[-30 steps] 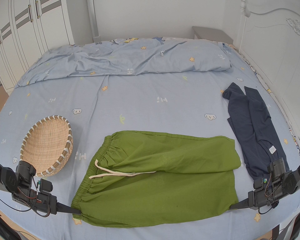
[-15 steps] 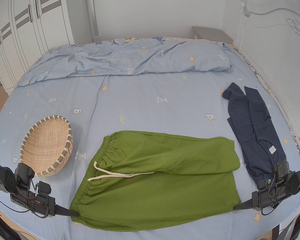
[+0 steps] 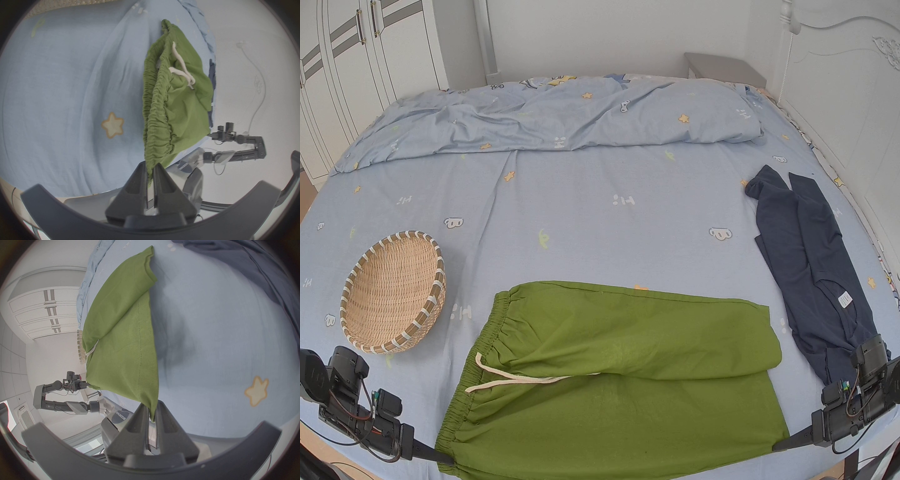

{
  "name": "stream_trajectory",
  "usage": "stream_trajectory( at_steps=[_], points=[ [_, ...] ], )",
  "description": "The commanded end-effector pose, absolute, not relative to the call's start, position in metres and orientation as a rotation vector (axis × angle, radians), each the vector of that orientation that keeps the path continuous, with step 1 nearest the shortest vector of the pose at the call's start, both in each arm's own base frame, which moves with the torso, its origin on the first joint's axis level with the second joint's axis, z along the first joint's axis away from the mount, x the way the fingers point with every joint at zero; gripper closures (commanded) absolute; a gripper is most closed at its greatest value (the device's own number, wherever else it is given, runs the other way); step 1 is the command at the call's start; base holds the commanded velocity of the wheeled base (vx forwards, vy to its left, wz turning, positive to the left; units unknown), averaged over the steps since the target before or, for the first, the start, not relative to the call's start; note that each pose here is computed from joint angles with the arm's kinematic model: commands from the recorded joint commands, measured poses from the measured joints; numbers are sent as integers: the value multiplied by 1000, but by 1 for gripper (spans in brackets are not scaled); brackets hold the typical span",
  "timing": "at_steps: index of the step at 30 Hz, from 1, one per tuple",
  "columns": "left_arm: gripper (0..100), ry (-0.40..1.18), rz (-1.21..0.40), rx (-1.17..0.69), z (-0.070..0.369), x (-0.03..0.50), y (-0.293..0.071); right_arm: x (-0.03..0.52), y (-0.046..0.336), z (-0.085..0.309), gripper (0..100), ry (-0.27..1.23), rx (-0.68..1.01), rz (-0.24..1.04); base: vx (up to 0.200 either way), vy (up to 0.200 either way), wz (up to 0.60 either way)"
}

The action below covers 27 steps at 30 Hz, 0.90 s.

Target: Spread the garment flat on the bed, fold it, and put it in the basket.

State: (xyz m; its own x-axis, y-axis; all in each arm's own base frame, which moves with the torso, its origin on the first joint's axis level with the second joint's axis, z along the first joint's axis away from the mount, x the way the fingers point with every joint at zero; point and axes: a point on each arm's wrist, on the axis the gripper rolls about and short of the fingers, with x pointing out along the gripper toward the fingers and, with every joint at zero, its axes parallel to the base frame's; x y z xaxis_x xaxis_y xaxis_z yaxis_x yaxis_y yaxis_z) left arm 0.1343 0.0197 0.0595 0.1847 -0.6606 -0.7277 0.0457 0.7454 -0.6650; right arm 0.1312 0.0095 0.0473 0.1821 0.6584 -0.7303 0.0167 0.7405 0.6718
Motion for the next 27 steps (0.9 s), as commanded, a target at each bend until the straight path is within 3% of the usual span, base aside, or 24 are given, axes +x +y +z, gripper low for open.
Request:
stream_trajectory(
  at_steps=[1,21,22,23,27],
  points=[
    [100,1333,-544,-528,53,125,13,119,10,45,100,1347,612,470,0,0,0],
    [100,1387,-588,-460,45,117,1,117,8,38,100,1393,561,381,0,0,0],
    [100,1389,-586,-458,45,117,1,118,8,38,0,1393,551,381,0,0,0],
    [0,1389,-587,-457,45,117,1,118,8,38,0,1393,551,381,0,0,0],
    [0,1383,-586,-460,46,117,1,116,8,39,0,1386,546,383,0,0,0]
  ],
)
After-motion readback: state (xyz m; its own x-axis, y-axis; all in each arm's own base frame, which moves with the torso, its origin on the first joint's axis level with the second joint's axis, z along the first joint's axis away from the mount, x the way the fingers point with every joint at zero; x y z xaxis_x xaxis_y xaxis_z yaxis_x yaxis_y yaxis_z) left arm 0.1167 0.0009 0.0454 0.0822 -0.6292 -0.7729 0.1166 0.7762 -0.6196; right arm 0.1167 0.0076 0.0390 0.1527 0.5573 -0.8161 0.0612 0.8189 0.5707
